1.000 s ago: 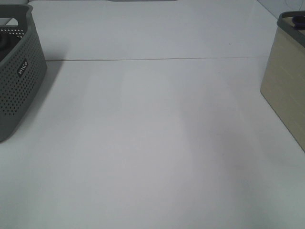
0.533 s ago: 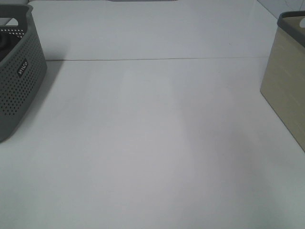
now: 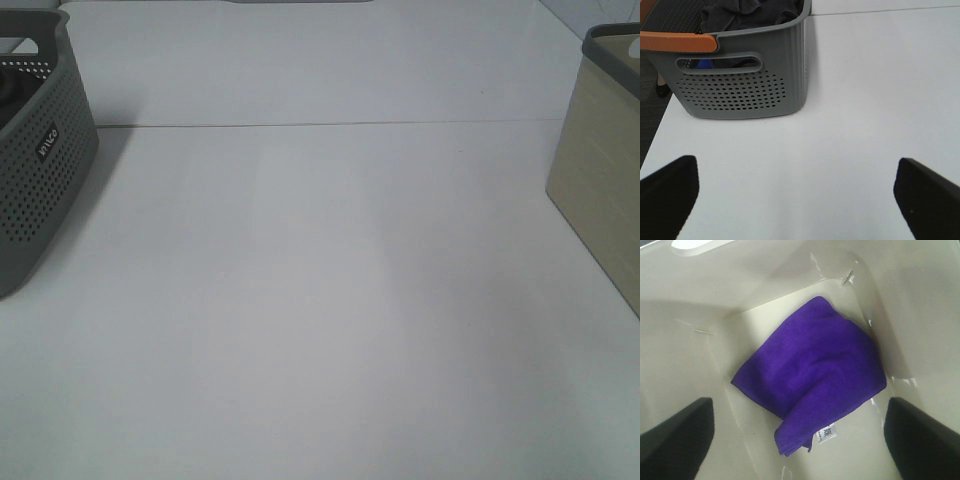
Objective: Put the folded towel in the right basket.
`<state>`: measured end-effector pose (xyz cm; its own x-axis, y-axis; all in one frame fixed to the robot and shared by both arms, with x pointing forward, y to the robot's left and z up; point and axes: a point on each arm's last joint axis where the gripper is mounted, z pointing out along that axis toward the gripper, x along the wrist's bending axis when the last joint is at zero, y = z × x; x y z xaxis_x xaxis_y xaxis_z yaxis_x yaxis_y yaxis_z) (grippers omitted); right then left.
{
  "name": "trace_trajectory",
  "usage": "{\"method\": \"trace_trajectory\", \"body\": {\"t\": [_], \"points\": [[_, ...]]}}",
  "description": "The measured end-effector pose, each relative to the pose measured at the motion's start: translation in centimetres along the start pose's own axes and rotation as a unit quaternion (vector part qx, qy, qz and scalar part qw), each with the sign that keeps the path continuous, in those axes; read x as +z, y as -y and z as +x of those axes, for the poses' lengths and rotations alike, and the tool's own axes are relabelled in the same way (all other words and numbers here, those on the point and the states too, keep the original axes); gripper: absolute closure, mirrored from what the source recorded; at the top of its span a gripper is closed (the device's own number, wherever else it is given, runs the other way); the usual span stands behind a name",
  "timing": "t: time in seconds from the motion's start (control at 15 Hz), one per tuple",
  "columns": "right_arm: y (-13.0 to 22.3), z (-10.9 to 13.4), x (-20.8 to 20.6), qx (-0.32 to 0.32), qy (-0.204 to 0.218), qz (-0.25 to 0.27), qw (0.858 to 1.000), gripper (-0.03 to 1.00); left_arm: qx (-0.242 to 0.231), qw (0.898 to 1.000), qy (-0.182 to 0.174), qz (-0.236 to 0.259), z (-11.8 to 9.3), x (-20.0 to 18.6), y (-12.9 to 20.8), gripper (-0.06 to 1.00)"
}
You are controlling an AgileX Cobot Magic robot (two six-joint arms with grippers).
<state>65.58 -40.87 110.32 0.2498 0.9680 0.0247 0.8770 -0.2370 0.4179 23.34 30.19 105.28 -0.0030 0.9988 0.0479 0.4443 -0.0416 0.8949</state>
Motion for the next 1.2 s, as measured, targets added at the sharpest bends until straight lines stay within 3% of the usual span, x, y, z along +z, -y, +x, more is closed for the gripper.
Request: {"method": "trace_trajectory", "body": {"t": [0.27,0.6,0.8,1.0,1.2], "points": [[0.0,1.2,-0.1,-0.001,-0.008,-0.001,1.0,0.07,0.0,1.0,0.0,0.0,0.0,0.0,0.0,-0.05],[0.2,10.3,-4.7,-0.082,-0.052,-0.062,0.993,0.07,0.0,1.0,0.0,0.0,0.0,0.0,0.0,-0.05],[1.4,11.3,-10.0,-0.094,-0.07,-0.112,0.987,0.07,0.0,1.0,0.0,0.0,0.0,0.0,0.0,-0.05],[6.8,11.6,-18.5,-0.122,-0.099,-0.178,0.971,0.07,0.0,1.0,0.0,0.0,0.0,0.0,0.0,-0.05],[17.7,8.6,-22.7,-0.139,-0.125,-0.187,0.964,0.07,0.0,1.0,0.0,0.0,0.0,0.0,0.0,-0.05]]}}
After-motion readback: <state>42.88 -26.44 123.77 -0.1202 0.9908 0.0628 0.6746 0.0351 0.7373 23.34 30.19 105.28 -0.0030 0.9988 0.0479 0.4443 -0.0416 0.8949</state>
